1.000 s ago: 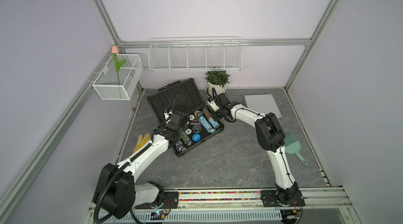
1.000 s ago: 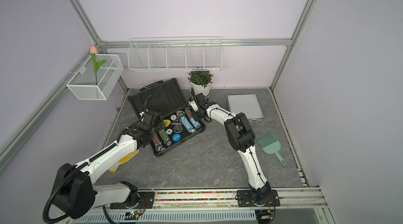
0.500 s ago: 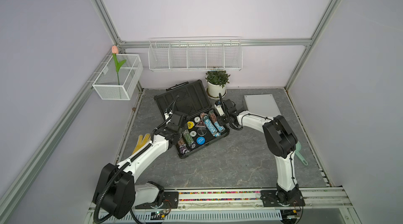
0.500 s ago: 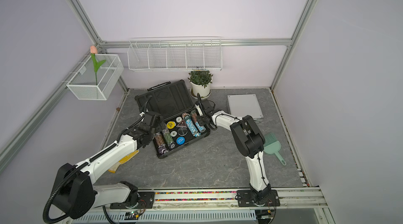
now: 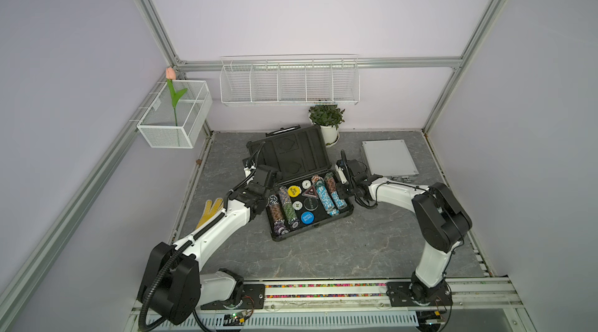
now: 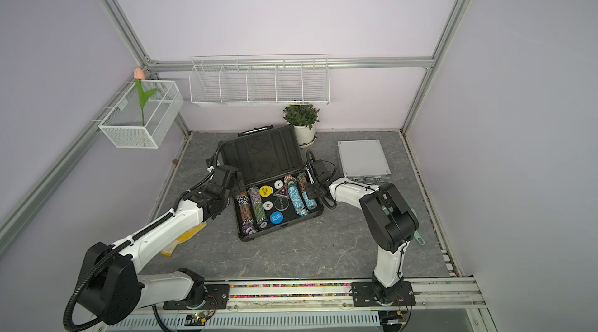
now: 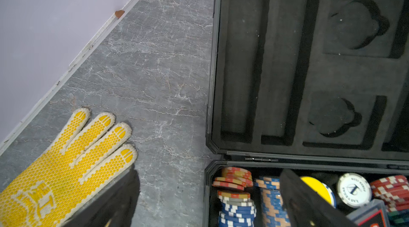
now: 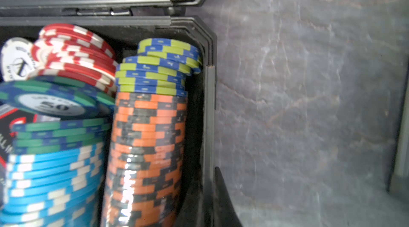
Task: Close the poker set cases
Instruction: Move the poker set case to the center of the board.
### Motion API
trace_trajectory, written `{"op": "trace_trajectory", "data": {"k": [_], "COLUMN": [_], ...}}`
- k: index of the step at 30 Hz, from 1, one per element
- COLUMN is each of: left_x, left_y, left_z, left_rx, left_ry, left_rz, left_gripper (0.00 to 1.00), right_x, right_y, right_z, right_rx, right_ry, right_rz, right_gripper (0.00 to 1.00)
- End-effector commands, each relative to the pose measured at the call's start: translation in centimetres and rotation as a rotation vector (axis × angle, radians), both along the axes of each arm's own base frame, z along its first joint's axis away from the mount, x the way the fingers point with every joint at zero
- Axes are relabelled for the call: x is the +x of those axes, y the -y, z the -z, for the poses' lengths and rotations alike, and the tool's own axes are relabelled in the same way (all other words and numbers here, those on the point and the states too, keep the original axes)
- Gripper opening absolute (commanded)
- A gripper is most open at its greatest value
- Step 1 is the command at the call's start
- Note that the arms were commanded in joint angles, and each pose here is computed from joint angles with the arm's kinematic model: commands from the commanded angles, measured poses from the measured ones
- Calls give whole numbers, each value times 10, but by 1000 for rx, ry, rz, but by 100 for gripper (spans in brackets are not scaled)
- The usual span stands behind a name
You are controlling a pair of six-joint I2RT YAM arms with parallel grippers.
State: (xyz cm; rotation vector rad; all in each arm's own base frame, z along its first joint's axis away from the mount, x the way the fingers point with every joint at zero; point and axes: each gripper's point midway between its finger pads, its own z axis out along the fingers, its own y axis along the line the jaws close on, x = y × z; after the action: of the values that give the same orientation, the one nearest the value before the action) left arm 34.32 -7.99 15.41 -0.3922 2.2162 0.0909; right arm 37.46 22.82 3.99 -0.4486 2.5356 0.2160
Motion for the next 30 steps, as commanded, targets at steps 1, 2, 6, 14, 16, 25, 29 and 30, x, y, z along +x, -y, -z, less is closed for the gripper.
{"op": "trace_trajectory", "data": {"k": [1,2,6,14,16,25,29,30], "left_x": [2,3,4,4,5,10,9,8], "left_y": [-2,-2,0,-1,0,0,-3,-4], "left_z": [-1,-1,-1,0,0,2,2,1], "left_rx": [-6,-8,-10,-3,-3,4,12,12], "left_ry": [8,7,6,7,10,11,11,12], "left_rz": [-14,-12,-8,-9,-7,-2,-6,-7], "left_gripper": [100,100,100,100,100,100,100,100], "right_x": [-50,-53,-65,-88,-92,-82,-71,-68], "right_y": [34,34,28,21,25,35,29,28], "right_z": [41,43,47,50,48,24,5,0], "right_rx": [-104,-100,-88,-111,-124,-152,-148,-147], "right_ry": [-199,-206,-236,-257,-254,-167,-133,-120], "right_rz": [40,34,16,10,24,61,45,45], "right_gripper": [10,10,10,10,10,48,56,57]}}
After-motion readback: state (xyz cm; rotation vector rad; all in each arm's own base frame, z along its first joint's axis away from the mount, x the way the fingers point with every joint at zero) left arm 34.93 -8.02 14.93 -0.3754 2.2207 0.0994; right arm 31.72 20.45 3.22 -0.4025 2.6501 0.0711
